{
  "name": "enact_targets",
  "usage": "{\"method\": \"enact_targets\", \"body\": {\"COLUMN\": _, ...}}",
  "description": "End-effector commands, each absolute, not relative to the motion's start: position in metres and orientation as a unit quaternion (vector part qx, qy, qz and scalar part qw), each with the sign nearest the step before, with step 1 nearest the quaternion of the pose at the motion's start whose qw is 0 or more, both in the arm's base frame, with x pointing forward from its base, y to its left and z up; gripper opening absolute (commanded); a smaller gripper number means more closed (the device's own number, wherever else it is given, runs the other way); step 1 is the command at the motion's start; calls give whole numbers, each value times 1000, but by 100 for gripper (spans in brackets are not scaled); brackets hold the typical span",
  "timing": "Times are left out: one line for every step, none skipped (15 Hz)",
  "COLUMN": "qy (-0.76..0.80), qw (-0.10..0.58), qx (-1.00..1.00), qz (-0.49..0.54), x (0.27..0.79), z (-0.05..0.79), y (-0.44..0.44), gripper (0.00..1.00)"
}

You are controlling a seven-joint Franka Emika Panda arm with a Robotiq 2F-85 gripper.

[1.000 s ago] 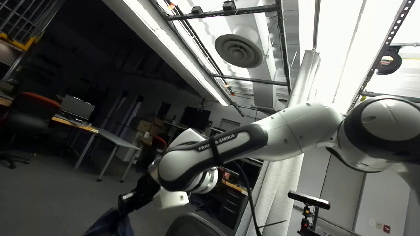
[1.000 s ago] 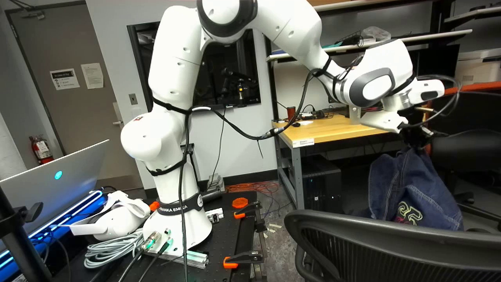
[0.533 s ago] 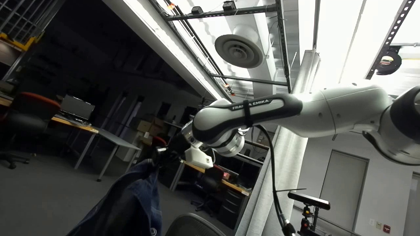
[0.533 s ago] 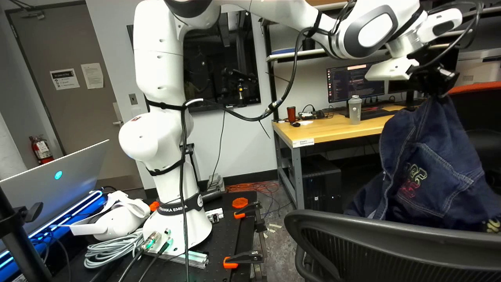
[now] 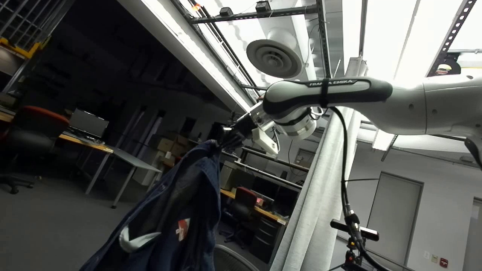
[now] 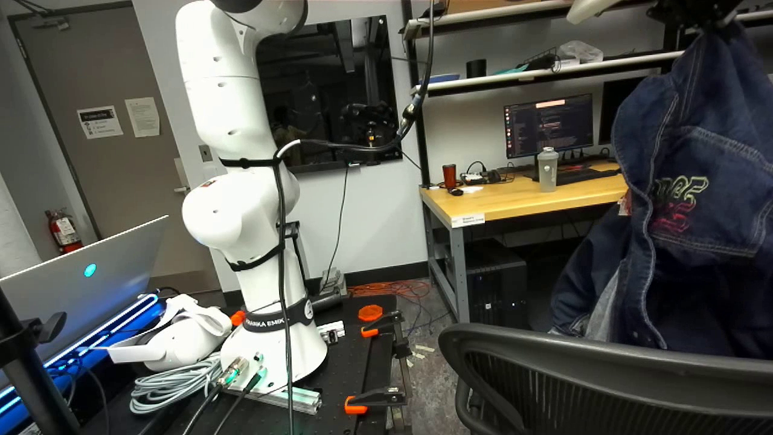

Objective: Hang the denim jacket over the backrest of the chair

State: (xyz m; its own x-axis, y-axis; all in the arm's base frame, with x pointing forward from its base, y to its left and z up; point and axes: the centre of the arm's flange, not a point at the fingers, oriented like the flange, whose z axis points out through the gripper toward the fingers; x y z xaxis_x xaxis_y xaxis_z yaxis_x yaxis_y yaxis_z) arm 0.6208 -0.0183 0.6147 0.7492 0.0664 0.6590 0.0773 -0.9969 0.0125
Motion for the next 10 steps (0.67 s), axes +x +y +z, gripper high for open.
{"method": "enact_targets", "body": {"qy": -35, "qw": 7, "qx": -920, "qz": -390, "x": 599, "z": 696, "y": -33, "gripper": 2}}
{"method": "enact_targets", "body": {"qy": -32, "qw": 5, "qx": -916, "qz": -399, "x": 591, "z": 713, "y": -37, "gripper": 2}}
{"method": "enact_targets", "body": {"qy": -29, "qw": 2, "qx": -913, "qz": -408, "x": 585, "z": 729, "y": -41, "gripper": 2}}
{"method": "enact_targets", "body": {"qy": -23, "qw": -1, "qx": -908, "qz": -417, "x": 578, "z": 744, "y": -46, "gripper": 2}}
{"method": "enact_targets", "body": {"qy": -19, "qw": -3, "qx": -905, "qz": -426, "x": 572, "z": 757, "y": -51, "gripper": 2}}
{"method": "enact_targets", "body": {"qy": -12, "qw": -6, "qx": -900, "qz": -435, "x": 565, "z": 771, "y": -60, "gripper": 2}}
{"method": "enact_targets", "body": {"qy": -4, "qw": -8, "qx": -897, "qz": -443, "x": 559, "z": 783, "y": -70, "gripper": 2}}
{"method": "enact_targets", "body": {"qy": 5, "qw": -9, "qx": -893, "qz": -450, "x": 552, "z": 794, "y": -82, "gripper": 2}}
{"method": "enact_targets", "body": {"qy": 13, "qw": -12, "qx": -890, "qz": -456, "x": 546, "z": 804, "y": -92, "gripper": 2}}
{"method": "enact_targets", "body": {"qy": 22, "qw": -16, "qx": -887, "qz": -462, "x": 539, "z": 813, "y": -105, "gripper": 2}}
